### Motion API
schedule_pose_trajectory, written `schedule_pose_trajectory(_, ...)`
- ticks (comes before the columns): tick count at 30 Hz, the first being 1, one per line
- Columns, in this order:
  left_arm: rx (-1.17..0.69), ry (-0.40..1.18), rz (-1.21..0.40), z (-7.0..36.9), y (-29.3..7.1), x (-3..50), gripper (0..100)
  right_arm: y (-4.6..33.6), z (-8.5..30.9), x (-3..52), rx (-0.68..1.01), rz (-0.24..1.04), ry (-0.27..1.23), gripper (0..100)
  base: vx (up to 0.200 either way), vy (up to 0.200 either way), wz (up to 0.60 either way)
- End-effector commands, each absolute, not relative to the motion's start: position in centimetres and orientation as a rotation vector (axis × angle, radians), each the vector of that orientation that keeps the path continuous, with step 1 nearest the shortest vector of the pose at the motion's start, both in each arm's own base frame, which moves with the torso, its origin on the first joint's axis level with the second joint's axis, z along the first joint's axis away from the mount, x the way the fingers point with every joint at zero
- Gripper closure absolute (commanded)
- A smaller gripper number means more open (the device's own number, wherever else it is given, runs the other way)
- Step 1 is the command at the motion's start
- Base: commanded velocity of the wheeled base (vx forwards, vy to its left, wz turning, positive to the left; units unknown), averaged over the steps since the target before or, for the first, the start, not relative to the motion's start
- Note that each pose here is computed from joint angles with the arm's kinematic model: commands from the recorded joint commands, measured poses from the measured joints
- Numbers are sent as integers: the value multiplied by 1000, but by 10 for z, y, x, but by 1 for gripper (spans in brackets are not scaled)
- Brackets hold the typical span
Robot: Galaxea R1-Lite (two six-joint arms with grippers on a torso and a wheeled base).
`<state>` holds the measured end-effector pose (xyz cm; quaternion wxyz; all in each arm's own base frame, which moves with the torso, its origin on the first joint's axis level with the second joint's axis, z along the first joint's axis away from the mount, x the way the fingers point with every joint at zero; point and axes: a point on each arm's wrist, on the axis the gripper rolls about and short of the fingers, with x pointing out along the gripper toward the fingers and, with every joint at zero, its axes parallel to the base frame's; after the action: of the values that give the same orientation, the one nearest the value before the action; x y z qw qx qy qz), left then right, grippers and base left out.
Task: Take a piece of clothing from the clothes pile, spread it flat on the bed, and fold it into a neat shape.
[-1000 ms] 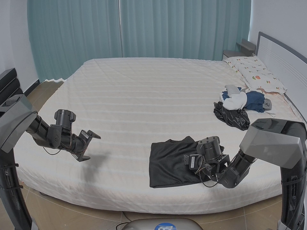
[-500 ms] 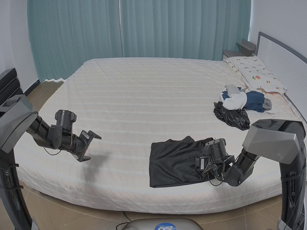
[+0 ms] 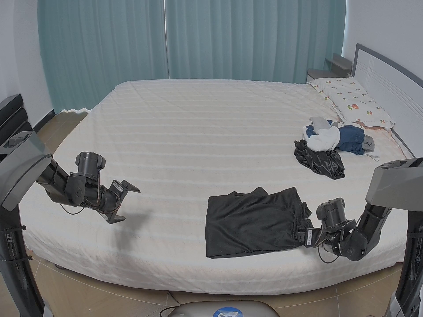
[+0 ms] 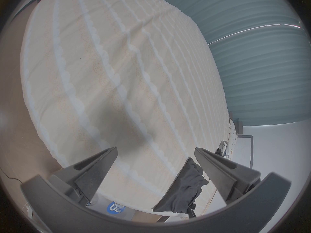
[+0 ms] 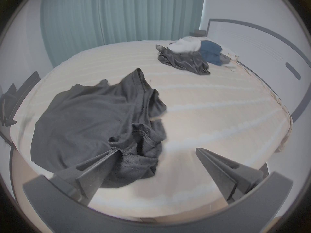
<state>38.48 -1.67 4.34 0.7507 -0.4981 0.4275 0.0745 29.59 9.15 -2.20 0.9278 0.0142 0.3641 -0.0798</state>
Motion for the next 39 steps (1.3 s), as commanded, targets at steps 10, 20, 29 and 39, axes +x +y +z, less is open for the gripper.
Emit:
schedule_pose_trajectory(10, -1086, 937, 164, 42, -17, 385, 0, 50, -10, 268, 137, -174, 660, 0, 0, 0, 0)
schedule_pose_trajectory(20, -1074, 911, 187, 41, -17, 385, 0, 48, 4, 326, 437, 73, 552, 0, 40, 0, 0)
schedule_pose_trajectory(29, -1071, 895, 177, 39, -19, 383, 0, 67, -31, 400, 514, 76, 579, 0, 89, 0, 0)
schedule_pose_trajectory(39, -1067, 901, 175, 38, -21, 383, 0, 66, -63, 419, 565, 73, 592, 0, 0, 0, 0)
